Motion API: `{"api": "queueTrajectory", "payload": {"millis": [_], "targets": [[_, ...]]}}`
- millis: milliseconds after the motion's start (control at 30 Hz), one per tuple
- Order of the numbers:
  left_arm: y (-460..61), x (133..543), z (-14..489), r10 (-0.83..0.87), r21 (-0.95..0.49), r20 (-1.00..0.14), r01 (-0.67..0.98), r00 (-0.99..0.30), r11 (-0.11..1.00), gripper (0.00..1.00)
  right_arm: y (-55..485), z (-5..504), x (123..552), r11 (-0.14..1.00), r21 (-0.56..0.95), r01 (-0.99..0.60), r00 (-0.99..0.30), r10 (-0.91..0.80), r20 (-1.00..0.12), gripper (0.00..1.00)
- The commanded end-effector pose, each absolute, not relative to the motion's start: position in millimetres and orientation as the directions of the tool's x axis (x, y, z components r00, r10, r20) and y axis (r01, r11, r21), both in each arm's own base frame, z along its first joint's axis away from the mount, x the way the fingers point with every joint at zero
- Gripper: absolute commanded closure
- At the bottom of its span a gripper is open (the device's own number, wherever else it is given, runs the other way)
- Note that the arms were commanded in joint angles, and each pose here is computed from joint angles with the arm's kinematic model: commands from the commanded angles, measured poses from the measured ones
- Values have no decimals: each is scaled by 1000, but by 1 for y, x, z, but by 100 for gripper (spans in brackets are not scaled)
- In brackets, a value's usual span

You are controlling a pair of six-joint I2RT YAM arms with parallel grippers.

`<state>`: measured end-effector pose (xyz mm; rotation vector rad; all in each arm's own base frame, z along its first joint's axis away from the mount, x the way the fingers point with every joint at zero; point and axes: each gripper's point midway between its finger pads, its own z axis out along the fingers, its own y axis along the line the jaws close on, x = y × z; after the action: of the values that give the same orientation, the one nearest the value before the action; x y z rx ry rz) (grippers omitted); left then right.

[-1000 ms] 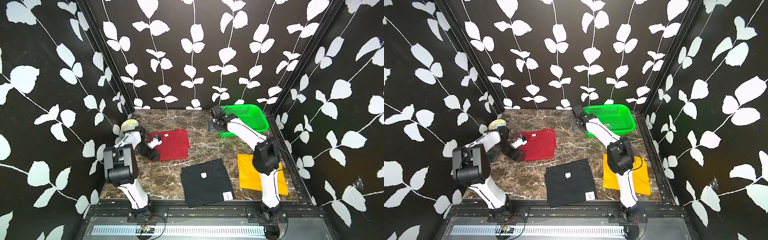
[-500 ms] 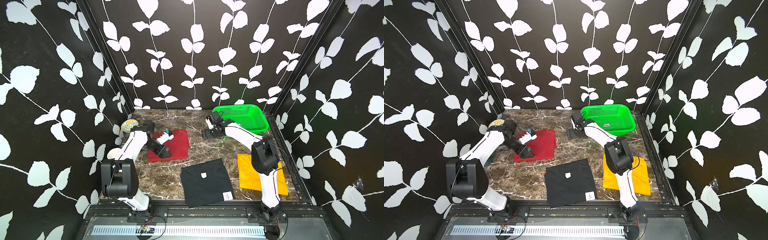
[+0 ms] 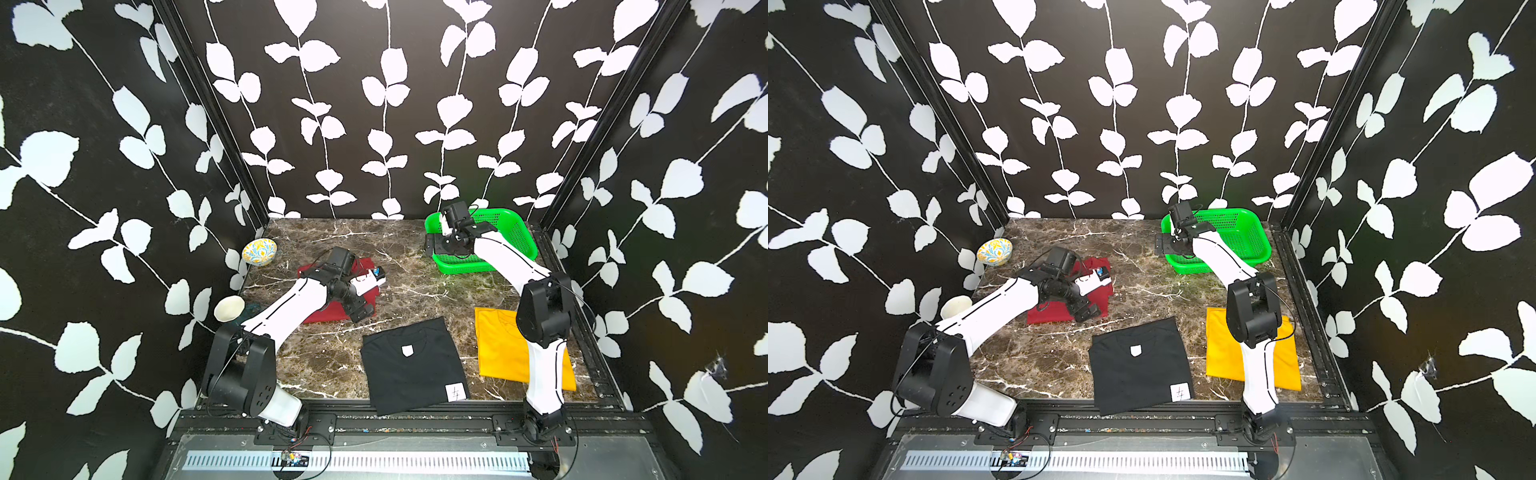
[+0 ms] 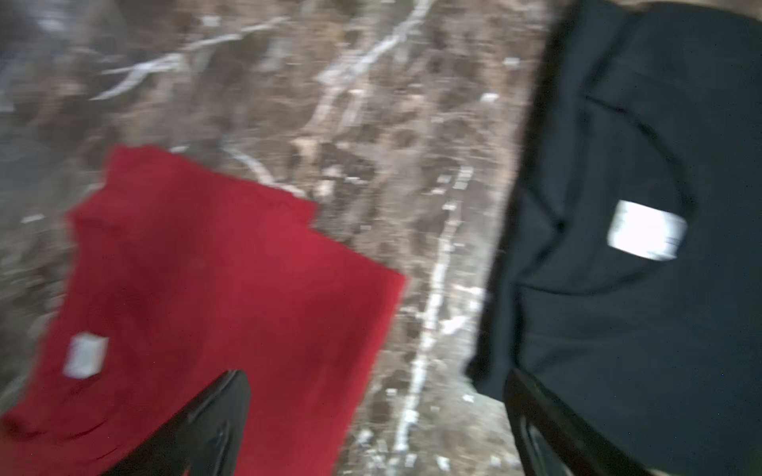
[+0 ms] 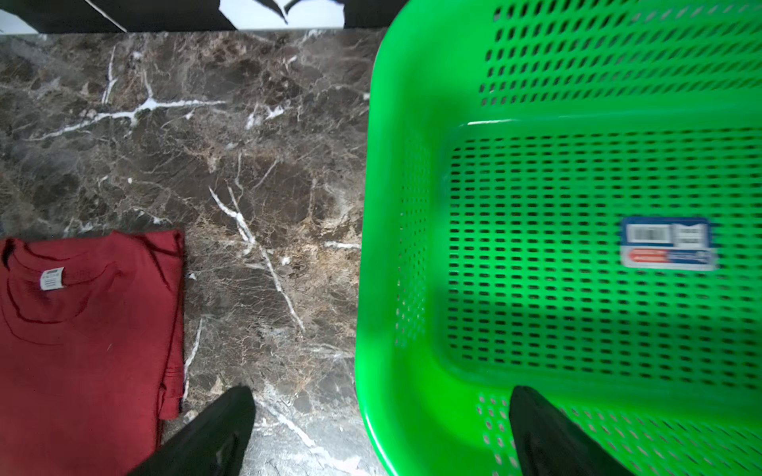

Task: Put the folded t-shirts into the basket
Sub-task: Move the bin to the center of the board.

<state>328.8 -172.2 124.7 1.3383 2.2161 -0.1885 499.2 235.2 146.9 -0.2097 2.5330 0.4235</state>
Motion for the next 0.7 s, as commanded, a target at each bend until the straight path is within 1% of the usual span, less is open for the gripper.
{"api": "queueTrajectory", "payload": {"millis": [0,100,167,200,233,267,300,333,367,433,533,600,667], "targets": [[-141,372,167,702,336,-603,678,-378,654,2,279,134,478,849,380,-367,-855,-147,-497,3],[-124,377,183,634,338,-649,586,-421,736,1,295,137,457,809,396,-434,-845,-214,-489,3],[-123,372,185,595,288,-667,581,-448,761,1,303,143,440,779,412,-473,-835,-247,-492,3],[-127,364,185,542,195,-681,591,-492,783,2,310,146,427,755,428,-497,-829,-266,-493,3],[-139,353,184,505,74,-693,646,-515,760,2,314,151,419,735,443,-513,-823,-275,-497,3],[-151,341,187,470,-44,-705,695,-530,718,6,319,154,408,712,463,-528,-821,-288,-494,3],[-161,334,189,441,-132,-712,722,-546,680,8,323,156,399,688,482,-542,-818,-300,-491,3],[-168,327,188,439,-192,-701,742,-562,642,6,327,157,390,671,497,-550,-818,-311,-484,4],[-175,321,187,451,-224,-697,766,-558,602,2,328,160,384,664,499,-556,-815,-317,-486,4],[-184,309,180,499,-230,-680,803,-537,550,2,323,165,378,686,482,-545,-817,-307,-487,4],[-196,284,154,653,-118,-626,880,-426,460,2,310,186,371,714,452,-535,-807,-272,-524,4],[-206,268,132,743,-51,-569,917,-352,395,2,297,204,367,750,430,-502,-803,-221,-553,3],[-213,260,113,795,-39,-514,935,-322,354,2,283,222,358,783,425,-455,-812,-168,-560,4]]}}
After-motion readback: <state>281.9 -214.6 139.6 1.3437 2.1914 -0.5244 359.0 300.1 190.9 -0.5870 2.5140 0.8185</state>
